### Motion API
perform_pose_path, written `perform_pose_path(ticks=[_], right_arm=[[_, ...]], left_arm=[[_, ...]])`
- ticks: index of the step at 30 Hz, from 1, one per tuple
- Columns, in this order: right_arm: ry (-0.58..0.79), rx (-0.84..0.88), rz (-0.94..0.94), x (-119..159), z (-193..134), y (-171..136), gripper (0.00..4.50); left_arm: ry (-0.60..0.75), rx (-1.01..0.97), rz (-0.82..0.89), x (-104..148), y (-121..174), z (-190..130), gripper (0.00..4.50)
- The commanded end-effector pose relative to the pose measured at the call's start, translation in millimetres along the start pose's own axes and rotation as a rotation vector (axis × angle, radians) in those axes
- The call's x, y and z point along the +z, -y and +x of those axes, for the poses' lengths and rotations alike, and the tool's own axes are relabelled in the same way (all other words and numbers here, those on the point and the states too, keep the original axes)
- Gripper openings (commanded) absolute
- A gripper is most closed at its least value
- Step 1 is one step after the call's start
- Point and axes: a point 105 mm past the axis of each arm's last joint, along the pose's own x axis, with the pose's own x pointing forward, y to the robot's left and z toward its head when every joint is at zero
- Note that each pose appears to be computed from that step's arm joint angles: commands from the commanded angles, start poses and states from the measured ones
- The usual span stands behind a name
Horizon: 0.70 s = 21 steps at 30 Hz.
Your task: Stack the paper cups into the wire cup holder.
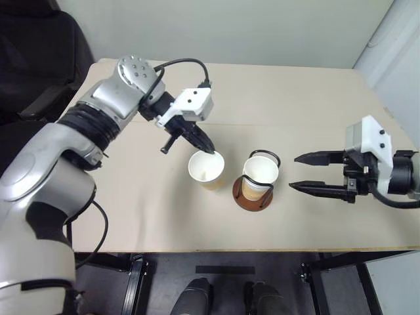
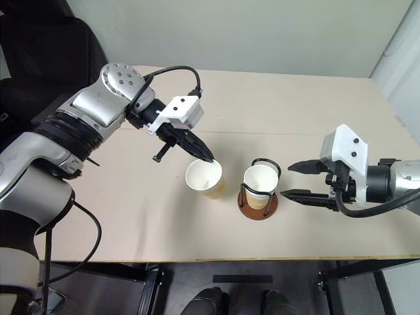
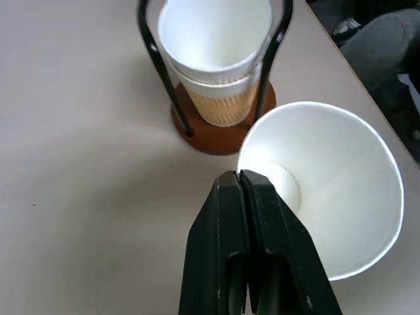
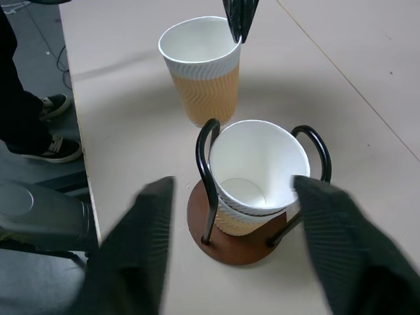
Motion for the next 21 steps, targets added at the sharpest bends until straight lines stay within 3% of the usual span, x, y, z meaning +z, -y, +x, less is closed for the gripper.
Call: perform_pose_path(ticks=[1, 2, 14, 21], right_arm=[[-0.009, -0.026, -0.055, 7, -6, 2, 4.24], [-0.014, -0.026, -0.061, 6, -6, 1, 4.46], [-0.091, -0.003, -0.072, -9, -7, -9, 4.46], [-0.09, -0.022, -0.094, -8, -8, -6, 4.46]], left_arm=[[0.031, 0.026, 0.069, 26, -8, -14, 0.0], [0.034, 0.035, 0.075, 29, -10, -16, 0.0], [0.097, 0.141, 0.104, 71, -36, -36, 0.0], [0.214, 0.12, 0.105, 100, -37, -35, 0.0]])
